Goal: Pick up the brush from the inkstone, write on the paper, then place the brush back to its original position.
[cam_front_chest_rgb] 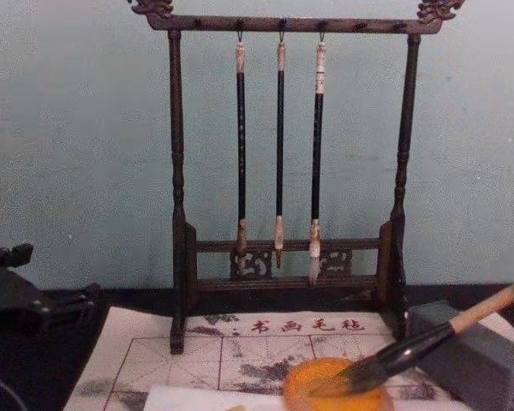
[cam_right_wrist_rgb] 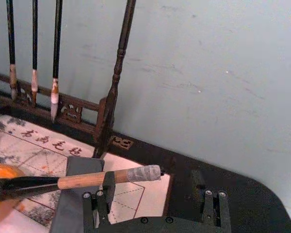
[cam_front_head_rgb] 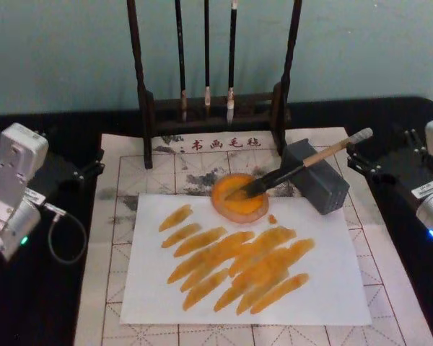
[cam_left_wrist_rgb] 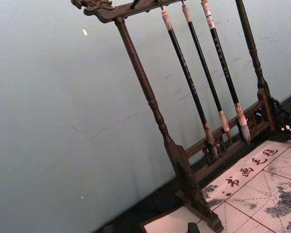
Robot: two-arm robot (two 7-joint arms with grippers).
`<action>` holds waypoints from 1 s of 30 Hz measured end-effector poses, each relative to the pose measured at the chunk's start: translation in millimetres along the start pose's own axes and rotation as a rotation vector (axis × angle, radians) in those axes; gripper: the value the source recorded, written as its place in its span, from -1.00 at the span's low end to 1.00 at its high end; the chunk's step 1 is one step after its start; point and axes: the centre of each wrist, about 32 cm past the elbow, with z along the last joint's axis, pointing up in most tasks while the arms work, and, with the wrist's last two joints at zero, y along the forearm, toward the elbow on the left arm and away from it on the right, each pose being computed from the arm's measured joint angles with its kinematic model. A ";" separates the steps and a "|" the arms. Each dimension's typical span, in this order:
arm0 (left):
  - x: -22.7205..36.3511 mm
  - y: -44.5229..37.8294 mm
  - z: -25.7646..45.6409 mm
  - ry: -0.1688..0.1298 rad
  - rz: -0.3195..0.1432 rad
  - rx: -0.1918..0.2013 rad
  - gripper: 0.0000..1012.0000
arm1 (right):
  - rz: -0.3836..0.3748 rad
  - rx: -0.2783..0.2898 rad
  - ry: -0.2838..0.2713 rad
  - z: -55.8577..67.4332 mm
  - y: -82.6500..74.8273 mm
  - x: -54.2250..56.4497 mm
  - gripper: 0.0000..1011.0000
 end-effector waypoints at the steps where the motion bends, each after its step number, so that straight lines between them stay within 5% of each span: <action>1: 0.0 0.0 0.0 0.000 0.000 0.000 0.98 | 0.001 0.003 0.018 0.3 -2.0 0.6 0.98; 14: 0.0 0.0 0.0 0.000 0.000 0.000 0.98 | 0.033 0.020 0.280 -3.3 -12.7 4.7 0.98; 16: 0.0 0.0 0.0 0.000 0.000 0.000 0.98 | 0.045 0.026 0.361 -5.5 -12.7 6.7 0.98; 30: 0.0 0.0 0.0 0.000 0.000 0.000 0.98 | 0.104 0.038 0.676 -17.0 -10.5 3.2 0.98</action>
